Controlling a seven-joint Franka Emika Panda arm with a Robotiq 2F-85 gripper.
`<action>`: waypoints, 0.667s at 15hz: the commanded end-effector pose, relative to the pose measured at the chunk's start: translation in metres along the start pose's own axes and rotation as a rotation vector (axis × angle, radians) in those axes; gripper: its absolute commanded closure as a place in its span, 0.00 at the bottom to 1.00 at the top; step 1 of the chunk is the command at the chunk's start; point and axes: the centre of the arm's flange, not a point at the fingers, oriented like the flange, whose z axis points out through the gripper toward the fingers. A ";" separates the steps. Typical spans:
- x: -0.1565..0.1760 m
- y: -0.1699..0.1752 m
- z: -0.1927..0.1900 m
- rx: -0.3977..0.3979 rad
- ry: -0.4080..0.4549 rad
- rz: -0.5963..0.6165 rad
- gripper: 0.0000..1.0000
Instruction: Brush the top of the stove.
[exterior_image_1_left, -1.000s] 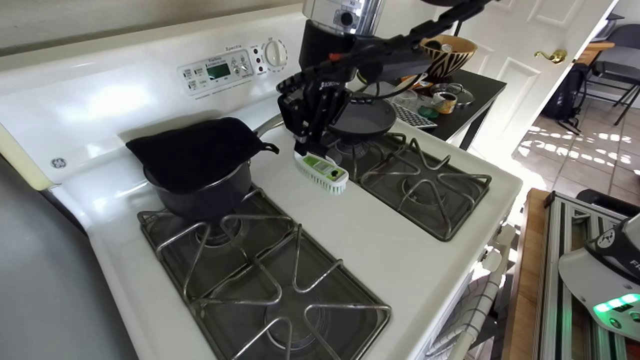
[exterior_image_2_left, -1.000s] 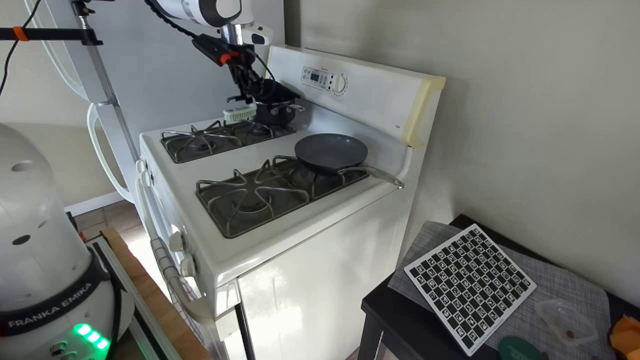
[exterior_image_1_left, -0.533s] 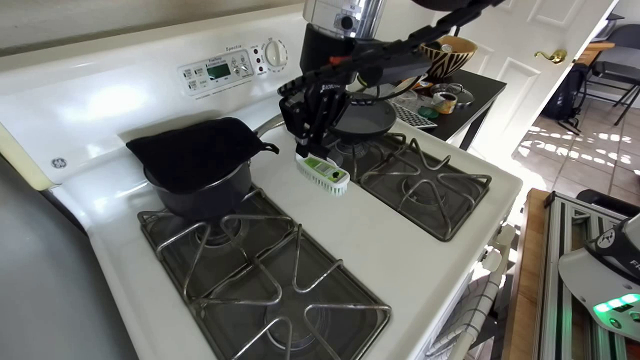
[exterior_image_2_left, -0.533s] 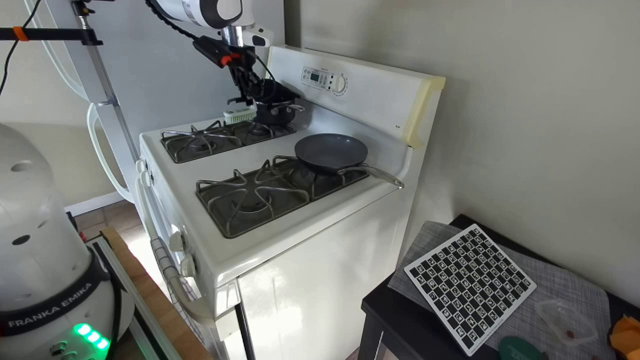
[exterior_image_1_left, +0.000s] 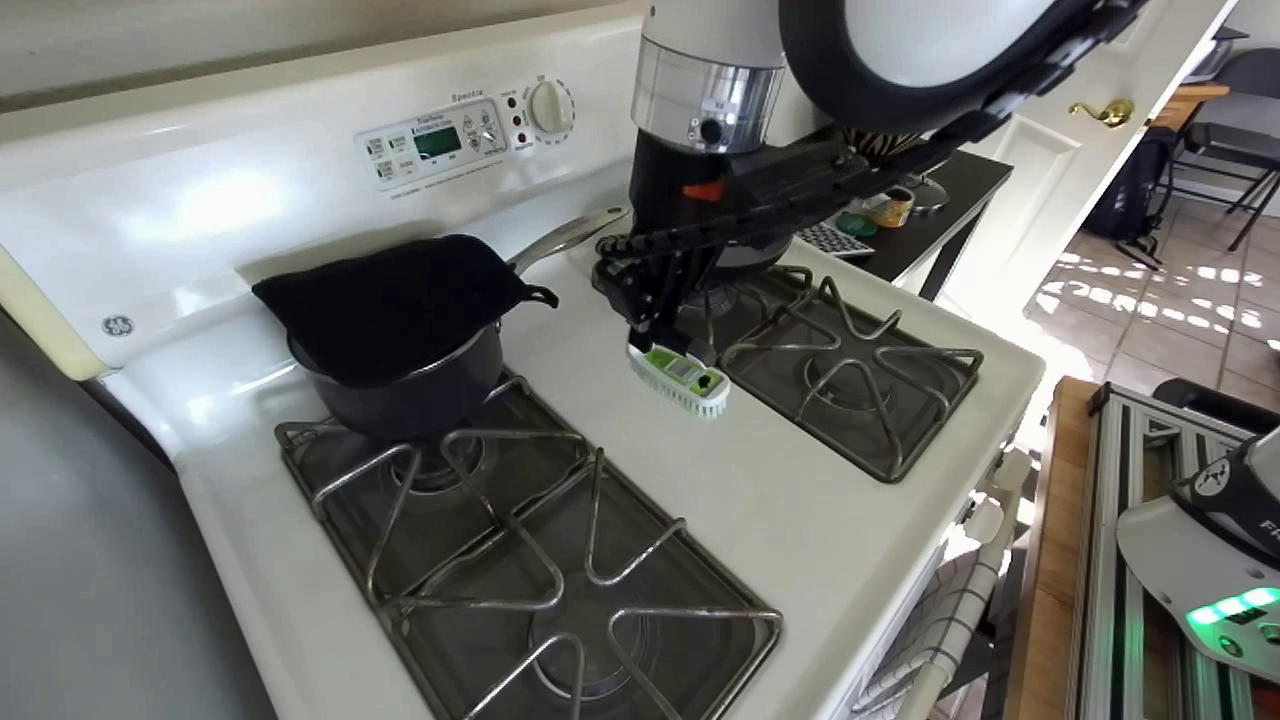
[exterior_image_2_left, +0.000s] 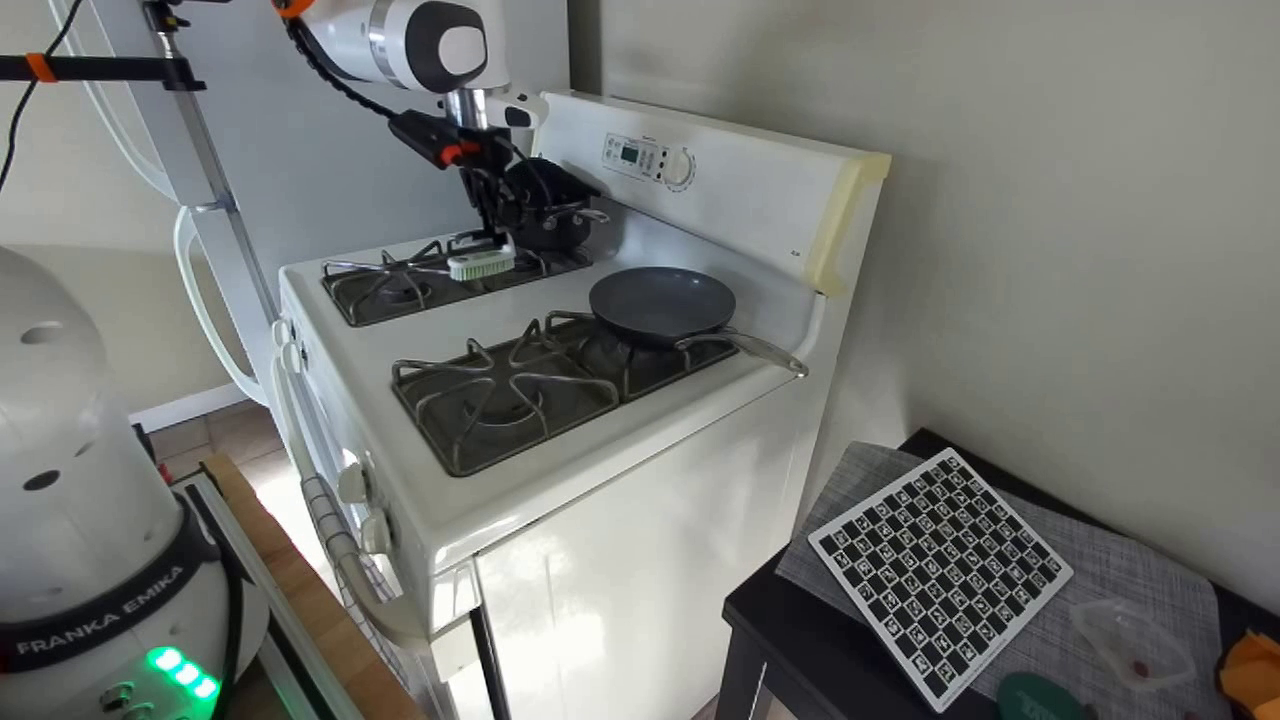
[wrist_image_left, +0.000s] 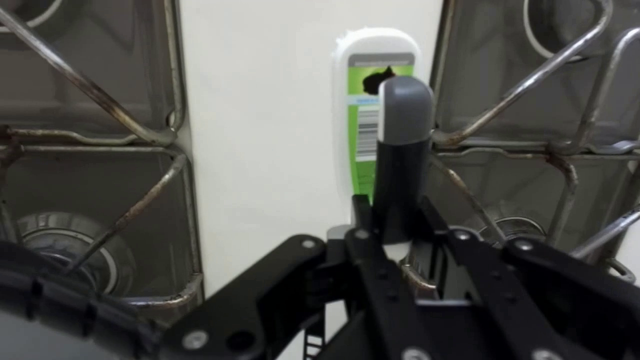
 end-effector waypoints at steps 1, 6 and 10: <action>-0.004 0.016 0.017 -0.031 0.063 0.028 0.96; -0.004 0.030 0.038 -0.006 0.108 0.050 0.96; -0.006 0.035 0.052 0.010 0.132 0.063 0.96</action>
